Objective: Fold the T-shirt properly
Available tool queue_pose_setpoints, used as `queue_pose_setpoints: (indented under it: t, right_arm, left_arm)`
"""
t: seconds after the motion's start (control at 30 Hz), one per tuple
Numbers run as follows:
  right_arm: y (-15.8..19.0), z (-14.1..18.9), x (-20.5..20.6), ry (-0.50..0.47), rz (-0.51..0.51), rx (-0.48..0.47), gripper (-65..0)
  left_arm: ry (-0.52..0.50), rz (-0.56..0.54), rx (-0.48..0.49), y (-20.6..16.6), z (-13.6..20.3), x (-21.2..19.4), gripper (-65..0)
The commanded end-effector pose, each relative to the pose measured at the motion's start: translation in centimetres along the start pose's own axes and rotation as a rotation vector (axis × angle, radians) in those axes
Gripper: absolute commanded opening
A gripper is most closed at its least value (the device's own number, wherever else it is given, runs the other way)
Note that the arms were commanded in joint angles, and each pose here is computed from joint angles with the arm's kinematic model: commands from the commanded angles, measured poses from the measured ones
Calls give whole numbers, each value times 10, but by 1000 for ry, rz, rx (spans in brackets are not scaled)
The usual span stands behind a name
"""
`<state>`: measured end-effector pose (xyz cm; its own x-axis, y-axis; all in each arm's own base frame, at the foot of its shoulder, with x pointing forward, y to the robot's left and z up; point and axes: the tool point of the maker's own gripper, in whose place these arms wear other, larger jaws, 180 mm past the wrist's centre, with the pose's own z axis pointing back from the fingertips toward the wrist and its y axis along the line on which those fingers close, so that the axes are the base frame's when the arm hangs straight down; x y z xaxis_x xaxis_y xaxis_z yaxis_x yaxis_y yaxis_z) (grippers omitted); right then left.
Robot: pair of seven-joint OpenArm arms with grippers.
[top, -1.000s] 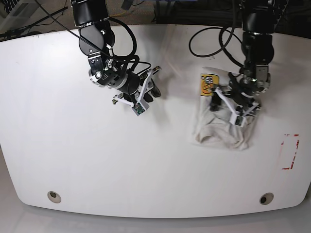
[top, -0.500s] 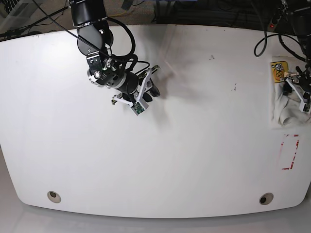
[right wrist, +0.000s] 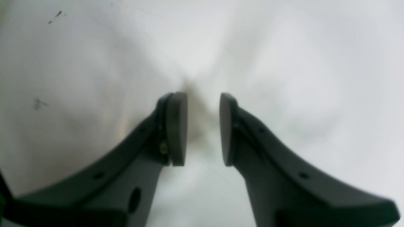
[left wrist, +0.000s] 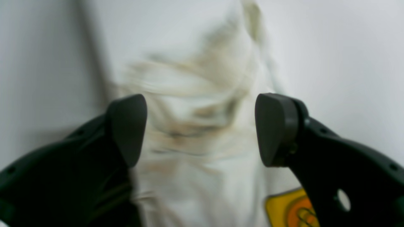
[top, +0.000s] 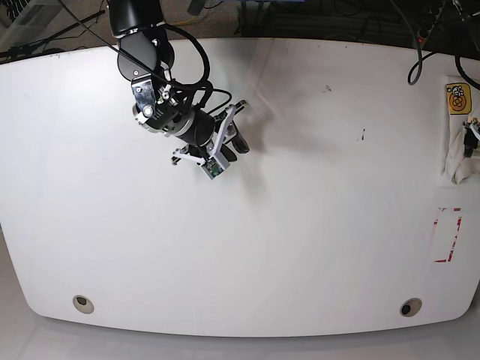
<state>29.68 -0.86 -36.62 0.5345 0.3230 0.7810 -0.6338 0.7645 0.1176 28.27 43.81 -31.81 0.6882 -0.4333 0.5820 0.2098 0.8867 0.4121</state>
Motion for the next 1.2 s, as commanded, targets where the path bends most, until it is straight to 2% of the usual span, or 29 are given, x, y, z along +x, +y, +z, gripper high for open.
queue_pose_setpoints:
  t: [0.0, 0.1, 0.23, 0.37, 0.5, 0.57, 0.67, 0.8, 0.9, 1.0, 1.17]
  right_arm:
    - [-15, 5, 15, -48, 67, -59, -491]
    - [-25, 5, 20, -93, 145, -126, -491]
    - [-41, 6, 15, -151, 223, -212, -491]
    - [-75, 21, 7, -240, 178, -336, -491]
    - [-99, 46, -6, -301, 128, -428, -491]
    - [-102, 60, -19, -305, 111, -457, -490]
    - [-100, 75, -38, -287, 71, -475, -490]
    - [-92, 95, -58, -297, -33, -472, -490]
    - [-82, 109, -75, -289, -103, -470, -487]
    - [-58, 119, -96, -248, -138, -426, -490]
    - [-21, 135, -127, -167, -174, -376, -490]
  left_arm:
    - [-104, -6, 6, -11, 3, 32, -167]
    - [-186, 26, -16, -34, 0, 48, -207]
    - [-356, 97, -69, -84, -17, 86, -211]
    - [-476, 162, -102, -134, -25, 103, -215]
    - [-527, 203, -155, -185, -21, 104, -221]
    - [-534, 203, -184, -204, -9, 102, -254]
    - [-507, 220, -222, -230, 10, 91, -289]
    - [-443, 223, -260, -255, 35, 68, -289]
    - [-370, 251, -255, -262, 56, 39, -290]
    - [-247, 306, -236, -271, 81, -2, -290]
    - [-56, 331, -245, -287, 121, -61, -290]
